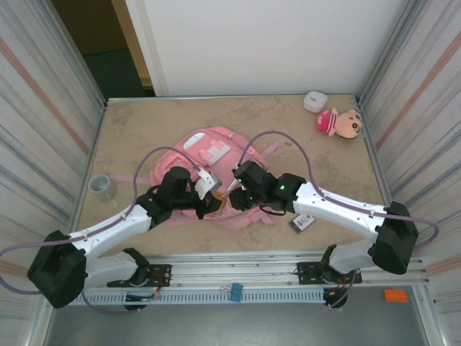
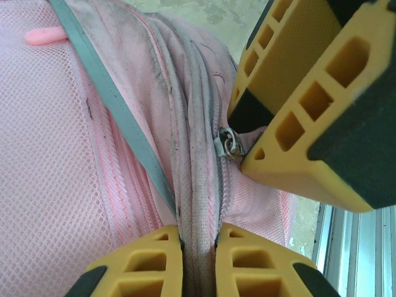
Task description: Pack the student bag
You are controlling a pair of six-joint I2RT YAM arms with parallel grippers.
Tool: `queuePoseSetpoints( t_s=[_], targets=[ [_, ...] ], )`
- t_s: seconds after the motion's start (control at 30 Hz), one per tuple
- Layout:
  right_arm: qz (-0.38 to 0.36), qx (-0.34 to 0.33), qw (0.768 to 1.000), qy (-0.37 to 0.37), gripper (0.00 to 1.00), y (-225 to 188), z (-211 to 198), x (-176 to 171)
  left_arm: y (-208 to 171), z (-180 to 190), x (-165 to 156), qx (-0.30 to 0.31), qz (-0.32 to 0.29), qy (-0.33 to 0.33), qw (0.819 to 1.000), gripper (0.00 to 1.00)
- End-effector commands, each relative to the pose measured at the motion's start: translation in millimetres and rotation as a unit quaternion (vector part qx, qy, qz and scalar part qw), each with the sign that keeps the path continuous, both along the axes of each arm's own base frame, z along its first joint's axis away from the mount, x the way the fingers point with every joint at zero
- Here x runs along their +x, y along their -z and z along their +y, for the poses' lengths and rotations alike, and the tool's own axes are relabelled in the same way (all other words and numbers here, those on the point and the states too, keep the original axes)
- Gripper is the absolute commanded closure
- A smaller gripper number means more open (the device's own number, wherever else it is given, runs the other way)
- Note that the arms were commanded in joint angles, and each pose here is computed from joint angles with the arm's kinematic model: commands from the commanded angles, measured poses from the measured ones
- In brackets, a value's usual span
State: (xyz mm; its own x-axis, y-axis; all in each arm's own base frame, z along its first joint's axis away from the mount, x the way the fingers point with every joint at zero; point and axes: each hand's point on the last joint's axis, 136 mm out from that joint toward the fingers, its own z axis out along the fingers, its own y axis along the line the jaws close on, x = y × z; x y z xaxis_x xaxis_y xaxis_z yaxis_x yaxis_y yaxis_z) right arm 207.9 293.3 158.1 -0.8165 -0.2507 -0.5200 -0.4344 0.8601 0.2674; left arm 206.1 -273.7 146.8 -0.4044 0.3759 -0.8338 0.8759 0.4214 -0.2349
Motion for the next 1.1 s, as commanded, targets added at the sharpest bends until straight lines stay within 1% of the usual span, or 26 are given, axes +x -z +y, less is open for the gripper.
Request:
queuePoseSetpoints(
  t_s=[0.0,0.1,0.17,0.27,0.3,0.4,0.57,0.7,0.77,0.83,0.87,0.9,0.97,1.03,1.07],
  targets=[
    [-0.016,-0.029,0.999,0.040,0.69,-6,-18,8,-31,-14,-3,-0.046,-0.010,0.031,0.998,1.00],
    [-0.013,-0.018,0.999,0.027,0.77,-6,-10,7,-30,-15,-3,-0.046,-0.006,0.033,0.998,1.00],
    [-0.010,-0.012,1.000,0.014,0.84,-6,-5,5,-29,-15,-3,-0.045,-0.006,0.034,0.998,1.00],
    [-0.008,-0.013,1.000,-0.002,0.97,-7,-4,4,-27,-13,-3,-0.034,-0.010,0.036,0.999,1.00],
    [-0.009,-0.017,1.000,0.000,1.00,-8,-8,4,-25,-11,-3,-0.026,-0.013,0.035,0.999,1.00],
    [-0.006,-0.028,1.000,0.011,1.00,-10,-25,10,-20,-2,0,-0.004,-0.020,0.026,0.999,1.00],
    [0.026,-0.043,0.998,0.030,1.00,1,-60,19,-20,17,3,0.011,-0.032,0.011,0.999,1.00],
    [0.044,-0.038,0.998,0.023,1.00,7,-72,24,-17,30,-2,0.036,-0.050,0.016,0.998,1.00],
    [0.056,-0.012,0.998,-0.001,1.00,6,-63,21,-16,35,-4,0.048,-0.061,0.022,0.997,1.00],
    [0.070,0.037,0.996,-0.040,1.00,1,-44,13,-14,38,-7,0.058,-0.068,0.027,0.996,1.00],
    [0.080,0.073,0.992,-0.064,1.00,-4,-31,6,-15,39,-8,0.060,-0.070,0.026,0.995,1.00],
    [0.090,0.109,0.986,-0.086,1.00,-10,-20,-1,-17,39,-8,0.058,-0.069,0.025,0.996,0.89],
    [0.110,0.155,0.975,-0.115,1.00,-18,-7,-14,-30,35,-9,0.038,-0.070,0.026,0.997,0.60],
    [0.122,0.178,0.968,-0.127,1.00,-24,-2,-21,-45,28,-12,0.022,-0.084,0.032,0.996,0.45],
    [0.129,0.186,0.965,-0.130,1.00,-26,-1,-24,-52,23,-12,0.022,-0.100,0.033,0.994,0.40]
  ],
)
